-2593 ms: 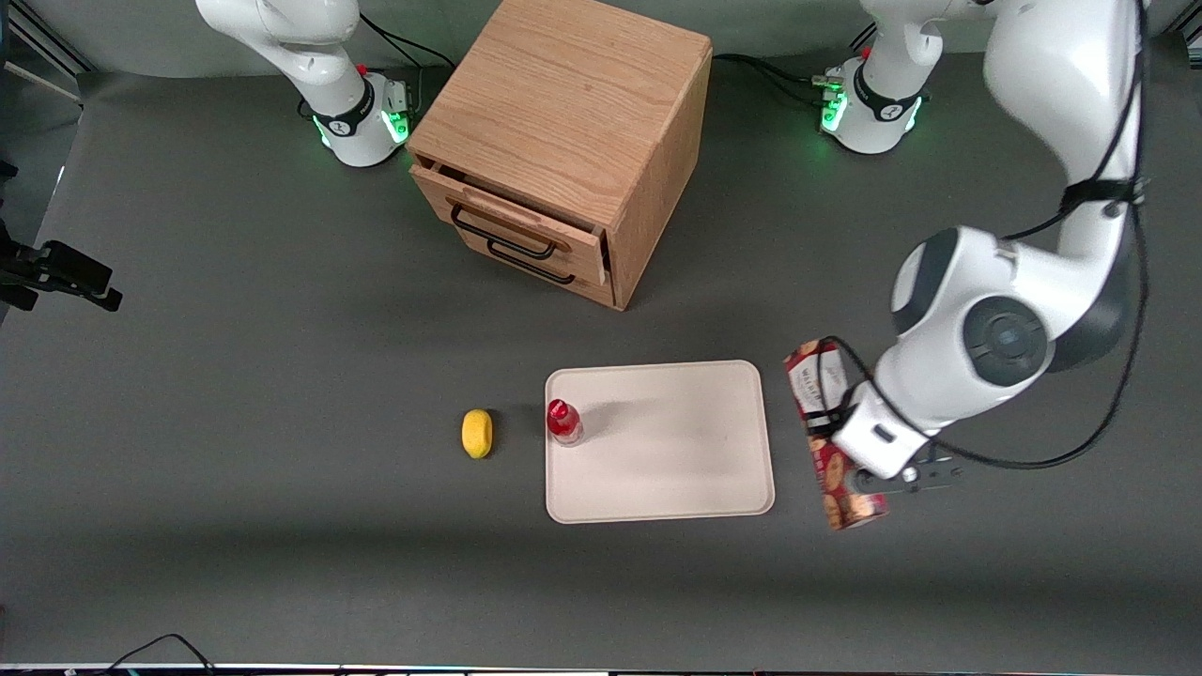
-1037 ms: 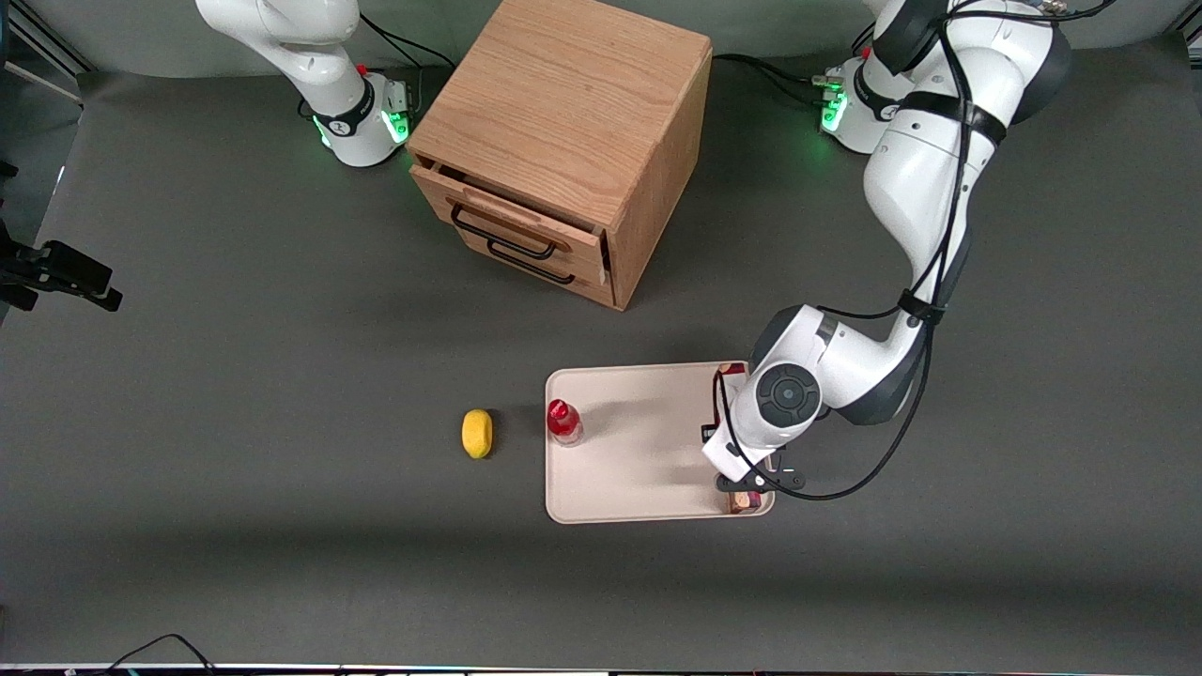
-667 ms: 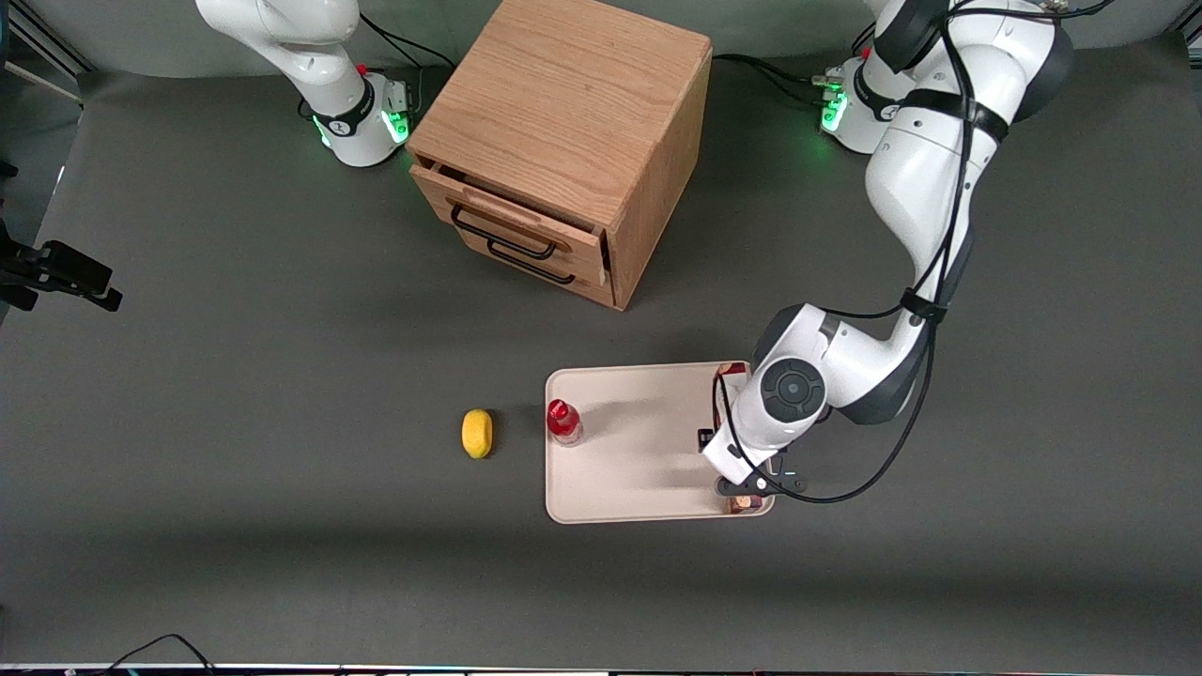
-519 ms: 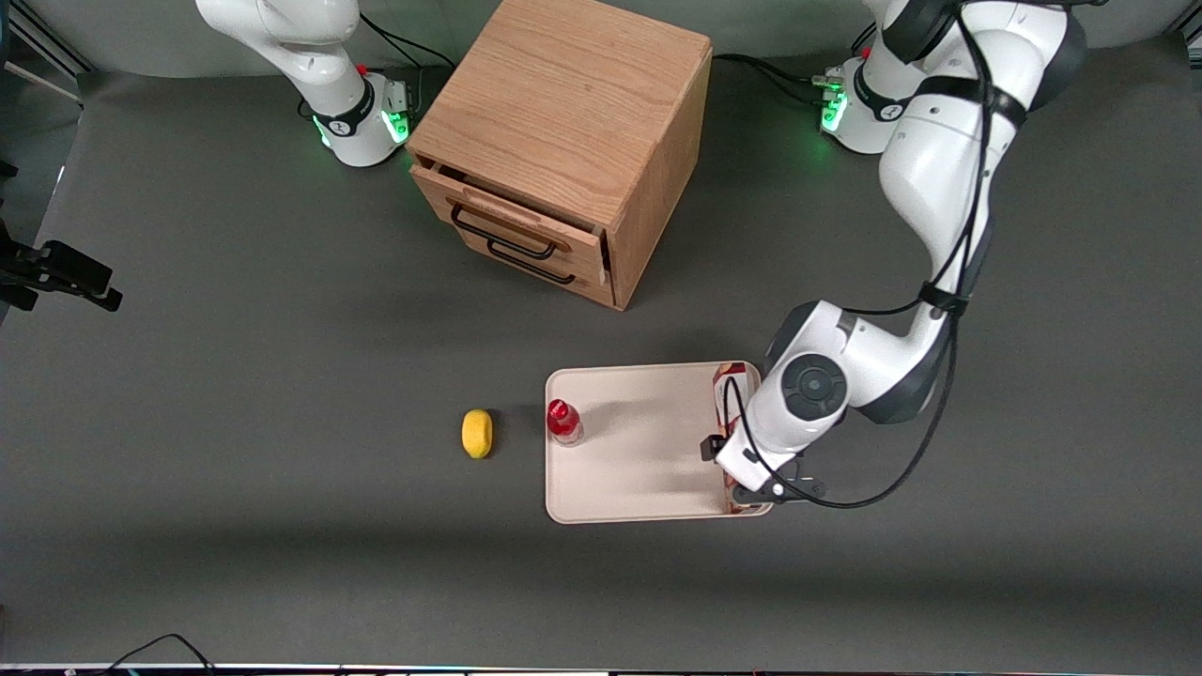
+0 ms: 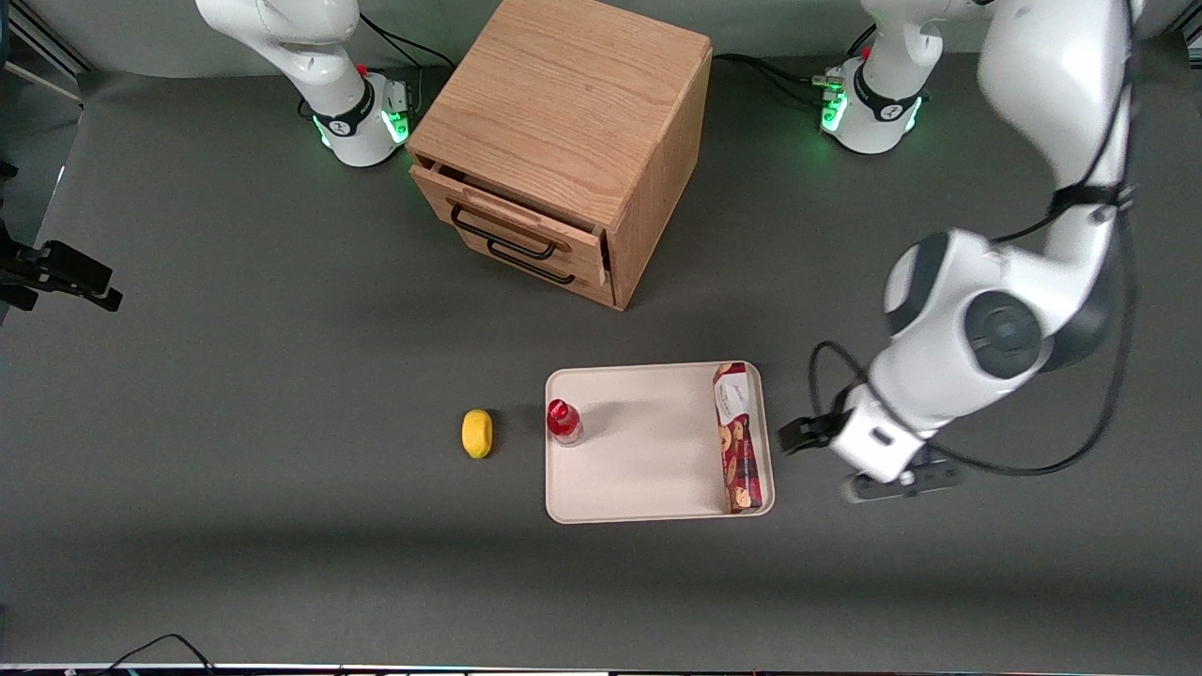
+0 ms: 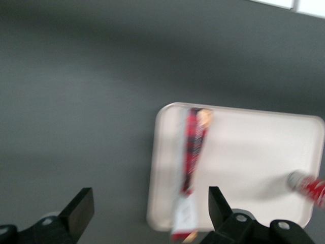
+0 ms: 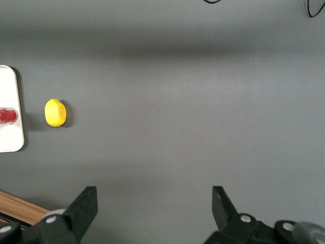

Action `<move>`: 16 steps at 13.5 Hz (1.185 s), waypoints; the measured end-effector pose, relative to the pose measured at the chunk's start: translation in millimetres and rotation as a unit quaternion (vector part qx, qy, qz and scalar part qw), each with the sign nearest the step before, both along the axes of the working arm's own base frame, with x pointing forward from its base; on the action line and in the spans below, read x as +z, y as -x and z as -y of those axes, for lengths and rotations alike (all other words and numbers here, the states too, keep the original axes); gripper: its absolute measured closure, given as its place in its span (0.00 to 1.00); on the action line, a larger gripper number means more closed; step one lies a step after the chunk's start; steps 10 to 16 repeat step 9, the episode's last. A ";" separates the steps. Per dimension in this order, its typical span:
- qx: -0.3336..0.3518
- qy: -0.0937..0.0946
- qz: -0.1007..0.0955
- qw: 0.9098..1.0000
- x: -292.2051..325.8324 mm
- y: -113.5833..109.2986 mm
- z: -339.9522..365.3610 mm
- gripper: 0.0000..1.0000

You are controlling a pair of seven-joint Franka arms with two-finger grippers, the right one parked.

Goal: Place red cookie box on tray
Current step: 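Raise the left gripper and withdraw it from the tray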

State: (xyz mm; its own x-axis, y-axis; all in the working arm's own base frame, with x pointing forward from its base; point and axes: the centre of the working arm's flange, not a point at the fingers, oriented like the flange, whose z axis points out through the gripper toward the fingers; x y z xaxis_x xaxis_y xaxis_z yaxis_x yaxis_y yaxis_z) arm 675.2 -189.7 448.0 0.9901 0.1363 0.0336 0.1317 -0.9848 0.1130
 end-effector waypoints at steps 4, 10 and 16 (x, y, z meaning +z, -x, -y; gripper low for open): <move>-0.024 -0.039 -0.014 0.999 74.4 45.5 -91.2 0.00; -0.027 -0.074 -0.018 0.997 121.5 110.2 -141.2 0.00; -0.027 -0.074 -0.018 0.997 121.5 110.2 -141.2 0.00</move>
